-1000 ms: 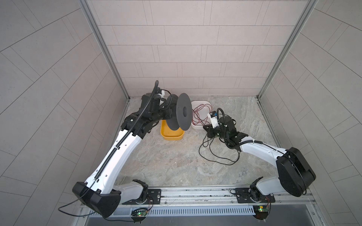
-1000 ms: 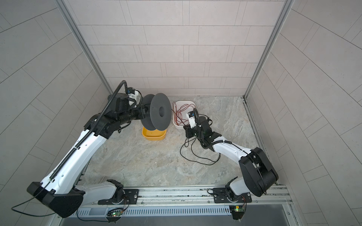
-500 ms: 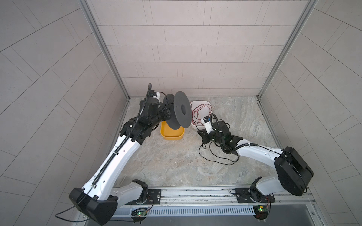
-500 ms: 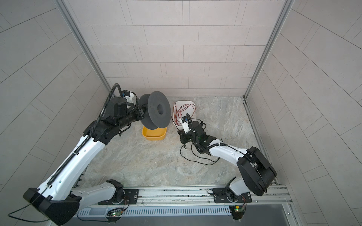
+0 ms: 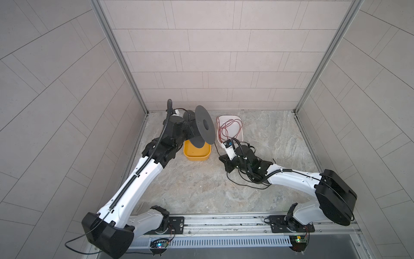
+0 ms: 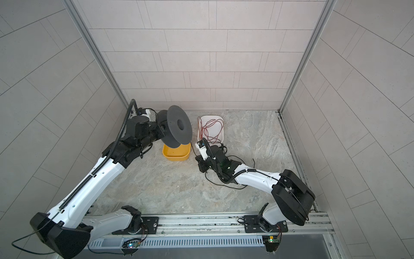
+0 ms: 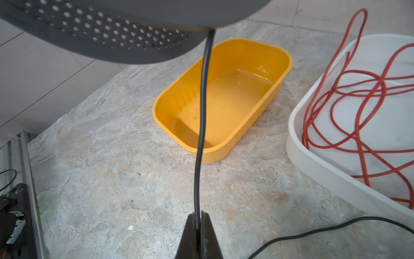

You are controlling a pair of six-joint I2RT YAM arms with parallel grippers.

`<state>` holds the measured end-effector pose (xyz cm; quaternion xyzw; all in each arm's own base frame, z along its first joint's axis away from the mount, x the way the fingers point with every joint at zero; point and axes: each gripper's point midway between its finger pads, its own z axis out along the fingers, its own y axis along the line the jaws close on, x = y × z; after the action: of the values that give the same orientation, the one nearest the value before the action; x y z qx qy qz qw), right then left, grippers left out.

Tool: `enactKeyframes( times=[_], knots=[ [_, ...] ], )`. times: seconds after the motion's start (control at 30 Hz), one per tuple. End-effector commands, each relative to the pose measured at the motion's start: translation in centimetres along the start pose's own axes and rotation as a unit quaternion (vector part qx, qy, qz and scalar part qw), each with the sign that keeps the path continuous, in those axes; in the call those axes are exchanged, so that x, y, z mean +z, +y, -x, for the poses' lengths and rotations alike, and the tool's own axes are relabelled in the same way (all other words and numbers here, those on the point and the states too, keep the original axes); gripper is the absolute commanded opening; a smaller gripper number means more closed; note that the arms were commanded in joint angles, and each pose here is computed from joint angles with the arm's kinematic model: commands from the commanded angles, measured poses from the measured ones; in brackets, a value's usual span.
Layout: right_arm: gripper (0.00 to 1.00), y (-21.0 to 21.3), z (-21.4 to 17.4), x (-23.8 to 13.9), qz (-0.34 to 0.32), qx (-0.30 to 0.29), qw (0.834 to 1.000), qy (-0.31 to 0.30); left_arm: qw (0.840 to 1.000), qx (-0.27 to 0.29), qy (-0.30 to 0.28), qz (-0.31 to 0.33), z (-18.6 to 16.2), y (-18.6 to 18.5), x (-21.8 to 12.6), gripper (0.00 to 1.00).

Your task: Wrap the cables

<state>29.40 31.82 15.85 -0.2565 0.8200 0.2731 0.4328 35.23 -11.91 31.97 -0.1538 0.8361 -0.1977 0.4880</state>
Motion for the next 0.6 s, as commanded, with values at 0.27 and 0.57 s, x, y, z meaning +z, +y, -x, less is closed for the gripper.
enactKeyframes(
  times=[0.27,0.57],
  knots=[
    [0.0,4.2,4.6,-2.1,0.033,-0.04,0.998,-0.029,0.997,0.003,-0.081,0.019,2.3,-0.5,-0.4,0.0],
    [0.0,6.4,7.3,-3.9,0.046,-0.078,0.995,-0.031,0.995,0.052,-0.071,0.04,0.8,-1.2,0.3,0.0]
  ],
)
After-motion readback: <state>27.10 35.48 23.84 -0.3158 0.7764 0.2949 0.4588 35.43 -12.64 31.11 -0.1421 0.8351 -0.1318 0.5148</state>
